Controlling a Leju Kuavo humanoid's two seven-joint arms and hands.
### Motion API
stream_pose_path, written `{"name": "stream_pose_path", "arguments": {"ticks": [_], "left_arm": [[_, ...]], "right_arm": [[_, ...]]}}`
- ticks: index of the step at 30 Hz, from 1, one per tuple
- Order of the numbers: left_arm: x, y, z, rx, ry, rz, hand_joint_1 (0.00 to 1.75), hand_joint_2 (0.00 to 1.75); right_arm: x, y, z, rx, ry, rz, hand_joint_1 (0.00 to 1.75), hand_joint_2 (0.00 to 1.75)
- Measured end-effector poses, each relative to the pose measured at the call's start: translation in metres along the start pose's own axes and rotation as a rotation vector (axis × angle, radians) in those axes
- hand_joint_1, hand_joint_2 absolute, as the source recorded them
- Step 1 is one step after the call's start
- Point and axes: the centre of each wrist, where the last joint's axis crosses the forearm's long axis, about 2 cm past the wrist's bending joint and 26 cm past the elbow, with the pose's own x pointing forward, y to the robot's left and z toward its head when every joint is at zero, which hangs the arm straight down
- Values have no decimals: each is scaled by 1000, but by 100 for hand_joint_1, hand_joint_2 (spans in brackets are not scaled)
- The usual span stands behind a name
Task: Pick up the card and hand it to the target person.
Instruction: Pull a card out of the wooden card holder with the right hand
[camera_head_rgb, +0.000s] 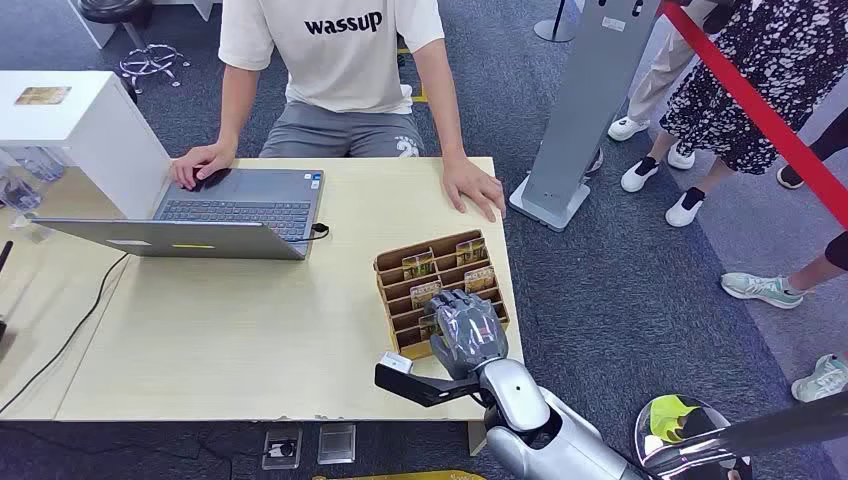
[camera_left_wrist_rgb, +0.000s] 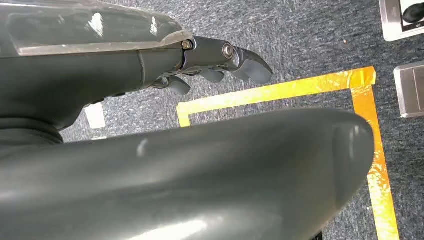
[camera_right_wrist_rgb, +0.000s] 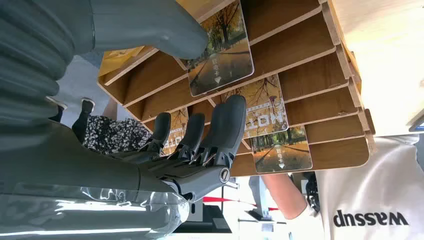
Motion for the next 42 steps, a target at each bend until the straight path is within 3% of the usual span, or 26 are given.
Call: {"name": "stream_pose_path", "arguments": {"ticks": [16,26,31,42], "left_arm": [[0,1,0,-1,0,-11,0,0],[1,1,0,-4,1,-17,0,0],[1,1,0,-3,1,-17,0,0],[1,1,0,1,2,-6,0,0]], "right_arm": [[-8,8,-2,32,21,-11,77,175],[-10,12,-7,37,28,-18,104,175],[-9,11,-10,32,29,-18,140,175],[-8,11,-10,20,30,-13,143,175]]}}
